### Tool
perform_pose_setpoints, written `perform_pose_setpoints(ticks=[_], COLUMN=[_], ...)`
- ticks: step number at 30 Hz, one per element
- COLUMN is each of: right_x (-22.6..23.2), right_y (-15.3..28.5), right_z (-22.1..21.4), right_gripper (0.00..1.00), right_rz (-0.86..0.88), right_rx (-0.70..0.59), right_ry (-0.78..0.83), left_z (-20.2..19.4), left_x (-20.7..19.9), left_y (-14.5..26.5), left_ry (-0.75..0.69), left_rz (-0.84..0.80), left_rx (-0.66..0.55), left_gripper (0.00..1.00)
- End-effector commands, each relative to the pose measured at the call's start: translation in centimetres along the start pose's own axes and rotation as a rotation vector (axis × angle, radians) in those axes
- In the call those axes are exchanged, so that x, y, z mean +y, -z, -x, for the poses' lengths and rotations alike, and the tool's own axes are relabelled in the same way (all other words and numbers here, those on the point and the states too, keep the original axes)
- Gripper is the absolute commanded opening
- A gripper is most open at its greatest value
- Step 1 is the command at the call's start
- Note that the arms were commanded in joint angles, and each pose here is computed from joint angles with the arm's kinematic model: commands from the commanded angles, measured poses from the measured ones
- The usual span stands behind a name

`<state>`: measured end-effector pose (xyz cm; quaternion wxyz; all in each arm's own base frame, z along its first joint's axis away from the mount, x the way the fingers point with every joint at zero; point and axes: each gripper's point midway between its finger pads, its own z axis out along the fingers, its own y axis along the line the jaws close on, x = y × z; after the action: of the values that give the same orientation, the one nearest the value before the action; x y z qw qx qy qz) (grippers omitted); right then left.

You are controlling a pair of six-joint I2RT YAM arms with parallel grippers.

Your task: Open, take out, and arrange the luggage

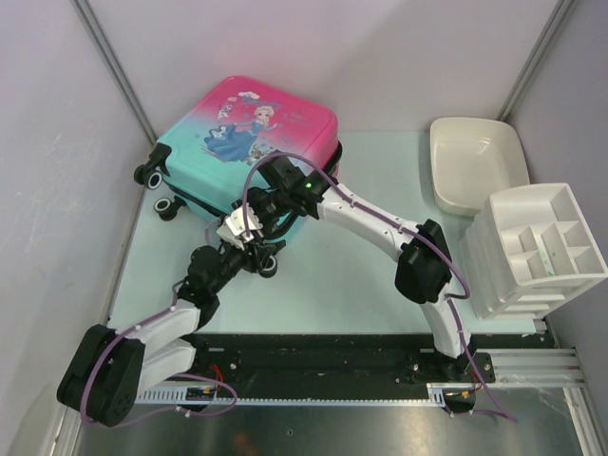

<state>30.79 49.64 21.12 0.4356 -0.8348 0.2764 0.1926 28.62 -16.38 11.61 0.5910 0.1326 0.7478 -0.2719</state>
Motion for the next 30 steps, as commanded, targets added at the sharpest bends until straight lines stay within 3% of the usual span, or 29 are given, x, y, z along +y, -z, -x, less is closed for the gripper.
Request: perform_pose_setpoints(ticks=[1,7,12,19,20,30], right_x=[-8.5,-8.1,-7.6,-7.2,-7.1,-6.5], right_y=[5.8,5.8,6.2,6.6,6.6,7.6], right_z=[-5.9,-6.0,-6.1,-6.6,-6.9,-6.6], right_gripper=[0.00,0.00,0.00,0.00,0.00,0.00], right_rz=[-0.361,-0.358,-0.355,-0.350,-0.349,-0.366], right_rx=[0.132,0.135,0.140,0.149,0.153,0.149], right_ry=[-0.129,-0.142,-0.146,-0.147,-0.151,-0.153], left_z=[1.5,2.0,1.7,2.5,2.6,2.3], left_x=[0.1,1.0,1.7,1.5,1.7,5.8], left_y=[-0.1,-1.5,-2.8,-2.6,-2.4,0.4], left_ry=[-0.028,-0.004,0.019,0.029,0.035,0.160], left_rz=[0.007,0.056,0.076,0.034,0.043,0.246], left_rx=[-0.054,-0.056,-0.051,-0.073,-0.078,-0.039], left_gripper=[0.55,0.53,0.43,0.11,0.00,0.00])
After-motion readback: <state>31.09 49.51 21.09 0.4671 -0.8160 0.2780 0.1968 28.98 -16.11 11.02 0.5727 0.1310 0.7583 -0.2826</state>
